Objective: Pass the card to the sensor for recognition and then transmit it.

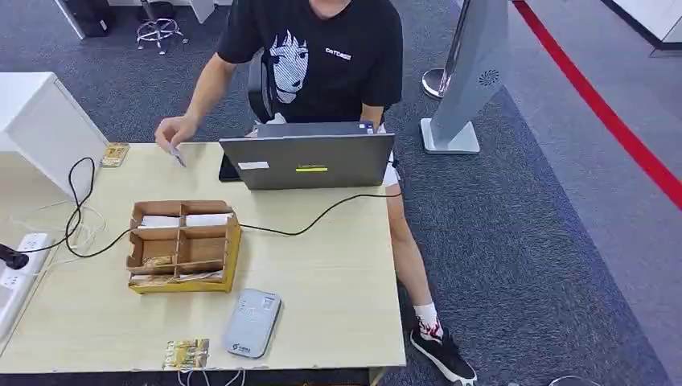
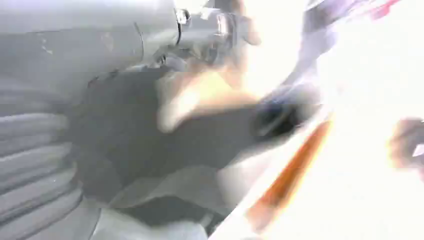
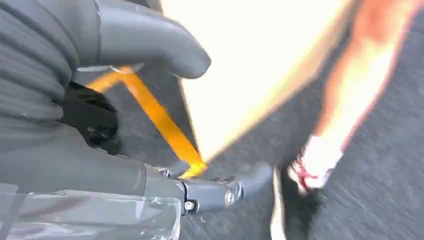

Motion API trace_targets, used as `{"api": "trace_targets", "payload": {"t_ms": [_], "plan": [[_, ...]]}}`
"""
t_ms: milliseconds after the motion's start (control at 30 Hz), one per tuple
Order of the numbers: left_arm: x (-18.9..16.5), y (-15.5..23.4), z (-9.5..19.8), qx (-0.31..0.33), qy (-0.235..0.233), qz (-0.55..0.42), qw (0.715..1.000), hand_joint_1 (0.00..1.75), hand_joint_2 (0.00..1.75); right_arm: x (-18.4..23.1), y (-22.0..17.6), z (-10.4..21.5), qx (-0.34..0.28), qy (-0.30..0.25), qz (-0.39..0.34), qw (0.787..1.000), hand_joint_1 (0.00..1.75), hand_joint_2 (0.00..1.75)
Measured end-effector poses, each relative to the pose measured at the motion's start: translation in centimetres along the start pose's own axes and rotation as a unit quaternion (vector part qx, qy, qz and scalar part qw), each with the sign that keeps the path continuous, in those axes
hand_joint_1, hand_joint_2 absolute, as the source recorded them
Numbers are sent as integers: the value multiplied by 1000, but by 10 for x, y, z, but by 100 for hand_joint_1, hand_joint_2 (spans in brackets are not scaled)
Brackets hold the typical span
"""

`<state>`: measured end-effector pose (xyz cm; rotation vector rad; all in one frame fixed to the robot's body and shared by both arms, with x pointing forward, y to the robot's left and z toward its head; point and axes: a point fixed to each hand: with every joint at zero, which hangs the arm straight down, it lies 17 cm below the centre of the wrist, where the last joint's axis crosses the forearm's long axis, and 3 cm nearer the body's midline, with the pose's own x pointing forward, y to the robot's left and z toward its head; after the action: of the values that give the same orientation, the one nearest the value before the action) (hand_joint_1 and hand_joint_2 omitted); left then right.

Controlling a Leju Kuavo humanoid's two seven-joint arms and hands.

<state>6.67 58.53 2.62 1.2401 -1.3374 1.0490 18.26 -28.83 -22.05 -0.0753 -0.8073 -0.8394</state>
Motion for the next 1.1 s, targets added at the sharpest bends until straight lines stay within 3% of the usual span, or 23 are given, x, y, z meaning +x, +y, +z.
{"api": "trace_targets", "payload": {"t_ms": [33, 133, 333, 500, 700, 900, 1100], "plan": [[42, -18, -3, -20, -52, 6, 998, 0, 175, -1, -2, -1, -16, -2, 13, 1000, 0, 175], [128, -69, 24, -94, -132, 69, 984, 0, 175, -7, 11, 1, -7, 7, 12, 1000, 0, 175], [233, -87, 54, -142, -230, 144, 952, 0, 175, -10, 20, 3, 3, 18, -13, 1000, 0, 175], [291, -88, 69, -152, -299, 160, 928, 0, 175, -9, 21, 2, 6, 10, 36, 999, 0, 175], [328, -91, 87, -174, -352, 160, 906, 0, 175, -7, 24, 0, 9, 6, 50, 999, 0, 175], [355, -112, 125, -211, -448, 74, 866, 0, 175, -5, 31, -2, 17, 1, 78, 997, 0, 175], [361, -121, 137, -239, -469, 78, 846, 0, 175, -2, 39, -4, 23, -2, 86, 996, 0, 175]]}}
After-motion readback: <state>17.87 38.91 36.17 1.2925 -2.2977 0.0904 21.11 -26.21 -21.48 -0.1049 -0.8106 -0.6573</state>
